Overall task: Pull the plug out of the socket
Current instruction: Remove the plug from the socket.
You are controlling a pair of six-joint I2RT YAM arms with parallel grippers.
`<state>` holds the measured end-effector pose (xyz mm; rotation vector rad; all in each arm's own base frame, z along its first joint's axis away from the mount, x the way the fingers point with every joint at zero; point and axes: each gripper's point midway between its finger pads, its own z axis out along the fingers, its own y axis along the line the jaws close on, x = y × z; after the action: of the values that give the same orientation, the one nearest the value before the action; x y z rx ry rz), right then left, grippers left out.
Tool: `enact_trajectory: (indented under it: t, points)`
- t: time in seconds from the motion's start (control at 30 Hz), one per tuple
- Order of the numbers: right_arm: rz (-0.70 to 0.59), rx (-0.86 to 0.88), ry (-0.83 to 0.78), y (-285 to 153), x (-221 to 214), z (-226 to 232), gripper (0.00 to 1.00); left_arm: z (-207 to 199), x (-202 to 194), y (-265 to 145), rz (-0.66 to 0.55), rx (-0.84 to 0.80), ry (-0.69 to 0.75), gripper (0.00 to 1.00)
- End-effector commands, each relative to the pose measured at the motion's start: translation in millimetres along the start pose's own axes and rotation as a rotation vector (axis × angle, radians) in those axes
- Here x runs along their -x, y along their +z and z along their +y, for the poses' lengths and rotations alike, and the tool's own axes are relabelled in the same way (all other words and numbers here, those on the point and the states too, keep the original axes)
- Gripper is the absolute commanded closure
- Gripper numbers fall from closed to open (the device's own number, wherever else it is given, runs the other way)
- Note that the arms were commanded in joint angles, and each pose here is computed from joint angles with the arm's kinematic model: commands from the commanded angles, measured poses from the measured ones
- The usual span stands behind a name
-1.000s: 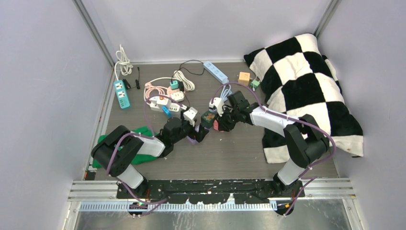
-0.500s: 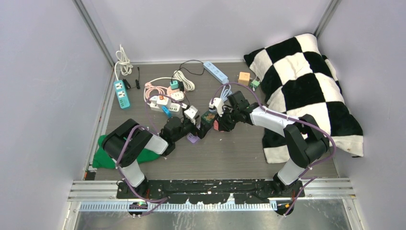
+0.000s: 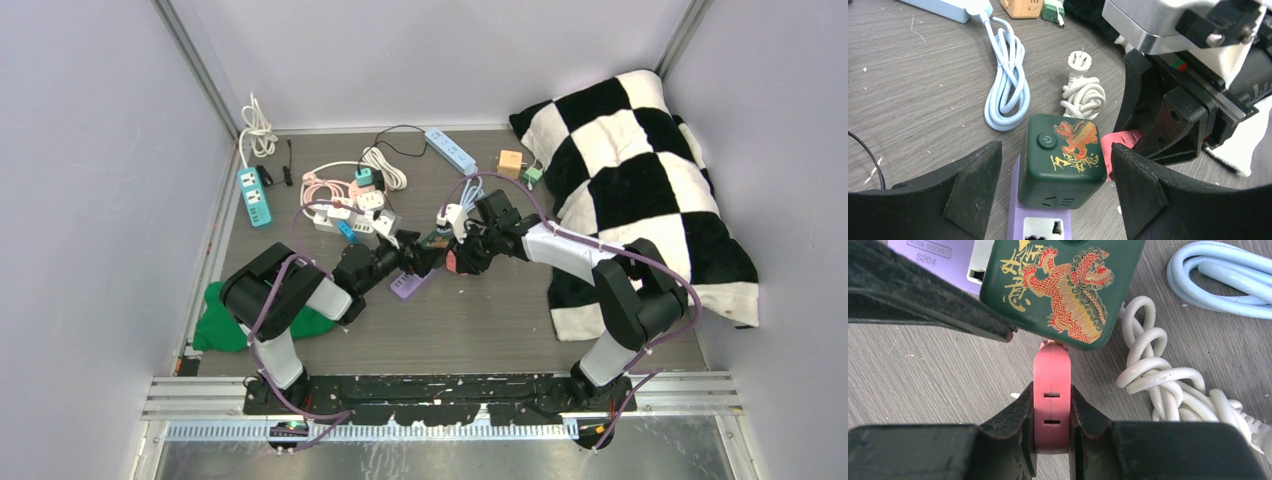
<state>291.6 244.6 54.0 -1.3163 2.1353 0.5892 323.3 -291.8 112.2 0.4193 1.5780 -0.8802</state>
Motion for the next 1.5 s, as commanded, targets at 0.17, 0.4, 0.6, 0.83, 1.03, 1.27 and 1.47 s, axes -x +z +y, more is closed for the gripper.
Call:
enact_trajectory:
  t: [0.17, 0.4, 0.6, 0.83, 1.03, 1.27, 1.47]
  points:
    - [-0.011, 0.004, 0.009, -5, 6, 1, 0.99, 10, 17, 9, -0.072, 0.069, -0.104, 0.30]
    - [-0.009, 0.000, 0.011, -5, 6, 1, 0.99, 12, 6, 13, -0.011, 0.072, -0.100, 0.32]
    - [-0.006, 0.001, 0.012, -5, 5, 1, 0.99, 17, -17, 7, 0.085, 0.091, -0.070, 0.40]
    - [0.012, 0.008, 0.004, -6, 2, 2, 0.99, 23, -45, -10, 0.195, 0.106, -0.012, 0.51]
    - [0.066, 0.007, -0.048, -6, -8, 9, 0.99, 23, -64, -24, 0.248, 0.101, -0.015, 0.58]
    - [0.114, -0.025, -0.057, -3, -16, 17, 0.99, 20, -78, -30, 0.288, 0.086, -0.038, 0.64]
    - [0.085, 0.000, 0.020, 5, -6, 42, 0.99, 19, -86, -31, 0.286, 0.072, -0.060, 0.74]
